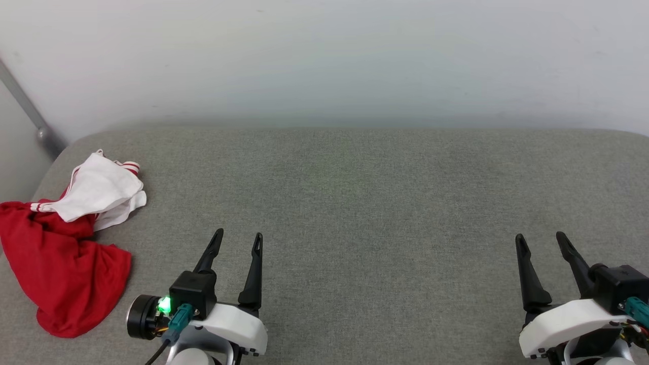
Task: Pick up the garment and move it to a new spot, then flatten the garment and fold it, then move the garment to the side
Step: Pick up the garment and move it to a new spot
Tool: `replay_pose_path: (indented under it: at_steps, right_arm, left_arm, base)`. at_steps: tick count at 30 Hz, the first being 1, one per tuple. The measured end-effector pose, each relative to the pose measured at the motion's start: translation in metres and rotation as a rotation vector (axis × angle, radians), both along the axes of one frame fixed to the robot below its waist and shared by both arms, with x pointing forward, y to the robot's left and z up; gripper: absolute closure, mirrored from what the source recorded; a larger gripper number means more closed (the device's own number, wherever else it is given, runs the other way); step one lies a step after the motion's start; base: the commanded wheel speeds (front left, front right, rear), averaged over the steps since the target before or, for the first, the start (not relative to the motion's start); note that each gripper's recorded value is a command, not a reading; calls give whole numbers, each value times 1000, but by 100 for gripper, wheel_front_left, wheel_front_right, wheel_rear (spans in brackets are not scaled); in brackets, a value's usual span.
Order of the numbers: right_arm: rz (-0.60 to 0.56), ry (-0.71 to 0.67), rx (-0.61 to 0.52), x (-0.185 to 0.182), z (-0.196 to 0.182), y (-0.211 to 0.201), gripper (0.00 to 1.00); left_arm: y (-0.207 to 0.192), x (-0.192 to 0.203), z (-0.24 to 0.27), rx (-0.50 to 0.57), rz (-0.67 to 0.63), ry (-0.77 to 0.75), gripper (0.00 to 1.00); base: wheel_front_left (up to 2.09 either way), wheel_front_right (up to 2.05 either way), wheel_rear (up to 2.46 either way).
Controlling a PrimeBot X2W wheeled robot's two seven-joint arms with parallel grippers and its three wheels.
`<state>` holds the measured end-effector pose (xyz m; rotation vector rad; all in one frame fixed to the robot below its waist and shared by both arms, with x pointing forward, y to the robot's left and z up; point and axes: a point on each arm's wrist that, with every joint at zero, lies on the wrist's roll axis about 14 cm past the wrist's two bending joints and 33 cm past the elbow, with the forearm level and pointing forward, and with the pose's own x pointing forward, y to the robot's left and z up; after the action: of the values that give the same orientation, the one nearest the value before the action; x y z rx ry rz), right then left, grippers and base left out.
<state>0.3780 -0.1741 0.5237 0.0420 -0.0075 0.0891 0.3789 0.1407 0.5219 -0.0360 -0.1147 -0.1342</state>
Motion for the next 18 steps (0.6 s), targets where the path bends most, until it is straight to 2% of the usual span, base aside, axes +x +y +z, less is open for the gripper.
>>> replay_pose_path:
  at_steps: [12, 18]
  right_arm:
    - [6, -5, 1, 1, 0, 2, 0]
    - [48, -13, -7, 5, 2, 17, 0]
  left_arm:
    - [5, -1, -3, -13, 16, 12, 0]
    - [18, -3, -4, -24, 57, 15, 0]
  base:
    - [0, 0, 0]
    - [0, 0, 0]
